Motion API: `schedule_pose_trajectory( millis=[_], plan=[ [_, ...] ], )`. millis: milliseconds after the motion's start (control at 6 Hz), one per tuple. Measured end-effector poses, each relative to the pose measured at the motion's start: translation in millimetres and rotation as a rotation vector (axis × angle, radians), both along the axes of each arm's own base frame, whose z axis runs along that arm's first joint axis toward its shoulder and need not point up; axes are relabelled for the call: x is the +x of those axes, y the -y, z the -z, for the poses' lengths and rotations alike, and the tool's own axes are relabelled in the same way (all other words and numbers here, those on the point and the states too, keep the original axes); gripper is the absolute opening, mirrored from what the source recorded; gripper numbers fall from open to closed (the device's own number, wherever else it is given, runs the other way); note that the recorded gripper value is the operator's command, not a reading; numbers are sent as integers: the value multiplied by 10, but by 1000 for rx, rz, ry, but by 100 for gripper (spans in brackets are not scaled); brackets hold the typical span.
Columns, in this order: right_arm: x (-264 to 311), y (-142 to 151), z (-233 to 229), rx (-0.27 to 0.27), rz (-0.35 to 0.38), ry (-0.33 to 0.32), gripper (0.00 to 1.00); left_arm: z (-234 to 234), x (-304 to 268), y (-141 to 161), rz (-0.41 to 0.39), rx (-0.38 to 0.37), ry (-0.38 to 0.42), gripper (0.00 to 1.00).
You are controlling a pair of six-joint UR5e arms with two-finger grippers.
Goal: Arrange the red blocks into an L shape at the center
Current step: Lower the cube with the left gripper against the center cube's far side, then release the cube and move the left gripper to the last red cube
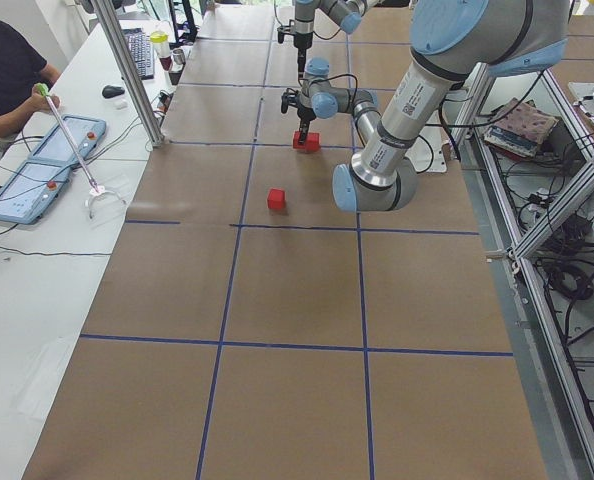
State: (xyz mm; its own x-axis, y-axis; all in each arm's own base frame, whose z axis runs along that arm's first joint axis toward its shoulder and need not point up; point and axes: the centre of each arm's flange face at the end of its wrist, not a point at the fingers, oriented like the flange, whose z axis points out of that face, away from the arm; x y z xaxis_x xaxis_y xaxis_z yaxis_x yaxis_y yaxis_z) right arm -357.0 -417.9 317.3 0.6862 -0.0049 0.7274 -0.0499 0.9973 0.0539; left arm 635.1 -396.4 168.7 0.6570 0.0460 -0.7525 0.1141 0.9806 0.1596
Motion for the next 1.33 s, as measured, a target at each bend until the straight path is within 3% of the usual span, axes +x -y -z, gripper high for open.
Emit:
schedule_pose_trajectory(
  millis=[167,333,500,1000,1333],
  plan=[
    [2,-2,-1,0,0,0,99,-3,7,-6,-1,0,0,24],
    [2,-3,-4,-1,1,0,99,-4,11,-10,-2,1,0,41],
    [1,-2,-7,-2,1,-1,99,-5,16,-17,-4,1,0,66],
    [3,-2,-8,-2,1,-1,99,-24,21,-11,-5,2,2,99],
    [5,-3,4,-1,2,2,99,106,-129,68,16,26,-42,98]
  ],
)
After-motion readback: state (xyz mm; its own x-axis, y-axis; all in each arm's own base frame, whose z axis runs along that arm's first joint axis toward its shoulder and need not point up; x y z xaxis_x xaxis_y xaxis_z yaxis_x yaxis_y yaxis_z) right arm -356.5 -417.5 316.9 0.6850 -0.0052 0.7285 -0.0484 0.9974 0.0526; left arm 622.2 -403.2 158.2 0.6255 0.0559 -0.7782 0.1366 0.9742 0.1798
